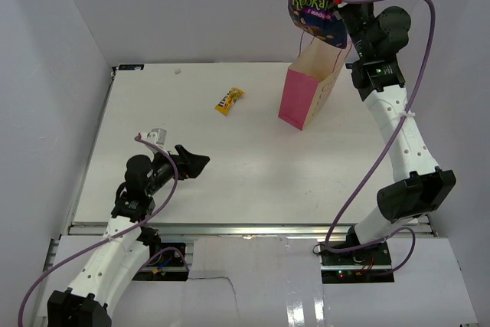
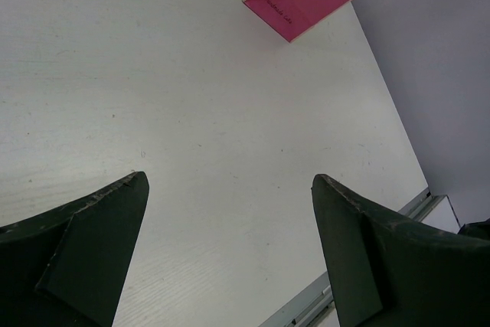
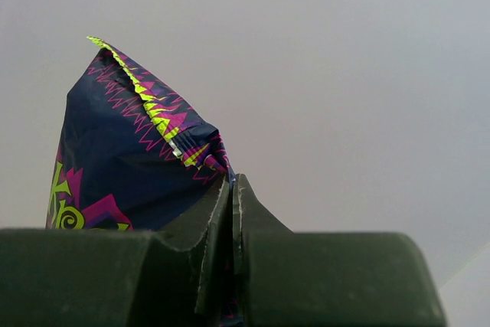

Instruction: Place the snacks into the paper bag

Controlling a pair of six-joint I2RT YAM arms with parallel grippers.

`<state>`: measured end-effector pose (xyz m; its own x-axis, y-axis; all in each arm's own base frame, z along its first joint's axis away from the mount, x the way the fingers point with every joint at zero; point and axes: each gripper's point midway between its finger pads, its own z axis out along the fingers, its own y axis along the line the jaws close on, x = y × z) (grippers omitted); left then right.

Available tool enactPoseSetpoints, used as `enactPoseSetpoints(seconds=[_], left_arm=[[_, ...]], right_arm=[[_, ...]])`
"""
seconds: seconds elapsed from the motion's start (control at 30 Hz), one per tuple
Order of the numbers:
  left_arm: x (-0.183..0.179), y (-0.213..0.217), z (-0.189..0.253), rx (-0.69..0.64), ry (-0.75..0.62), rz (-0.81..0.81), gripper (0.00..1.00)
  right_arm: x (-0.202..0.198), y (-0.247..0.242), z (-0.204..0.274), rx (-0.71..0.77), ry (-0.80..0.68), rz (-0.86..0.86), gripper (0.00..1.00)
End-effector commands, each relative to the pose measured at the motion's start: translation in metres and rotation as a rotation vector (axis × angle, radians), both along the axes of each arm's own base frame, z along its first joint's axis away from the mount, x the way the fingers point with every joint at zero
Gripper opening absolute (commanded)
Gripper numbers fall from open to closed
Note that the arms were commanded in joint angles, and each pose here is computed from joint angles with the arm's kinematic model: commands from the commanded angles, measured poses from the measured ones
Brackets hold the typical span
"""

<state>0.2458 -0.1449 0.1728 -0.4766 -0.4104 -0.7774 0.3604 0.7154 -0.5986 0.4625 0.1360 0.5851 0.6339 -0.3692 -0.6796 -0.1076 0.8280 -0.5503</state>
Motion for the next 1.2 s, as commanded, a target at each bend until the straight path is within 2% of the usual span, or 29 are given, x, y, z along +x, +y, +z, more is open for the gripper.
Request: enactPoseSetpoints(seconds=[0.0, 0.33, 0.73, 1.17], left_arm=[[-0.002, -0.002, 0.000, -0.008, -0.008, -0.012, 0.98], [-0.002, -0.003, -0.001, -0.016, -0.013, -0.019, 0.98], [-0.002, -0.005, -0.003, -0.025, -0.017, -0.028, 0.98], [-0.003, -0.008, -0.009, -0.036, -0.010, -0.048, 0.98]], right_arm=[[-0.057, -0.031, 0.100, 0.168, -0.296, -0.051, 0.08], [-0.050, -0.048, 0.108, 0.234, -0.303, -0.129, 0.08], [-0.031, -0.068, 0.094, 0.306, -0.269, -0.243, 0.08], [-0.028, -0.072, 0.082, 0.314, -0.236, -0.298, 0.08]])
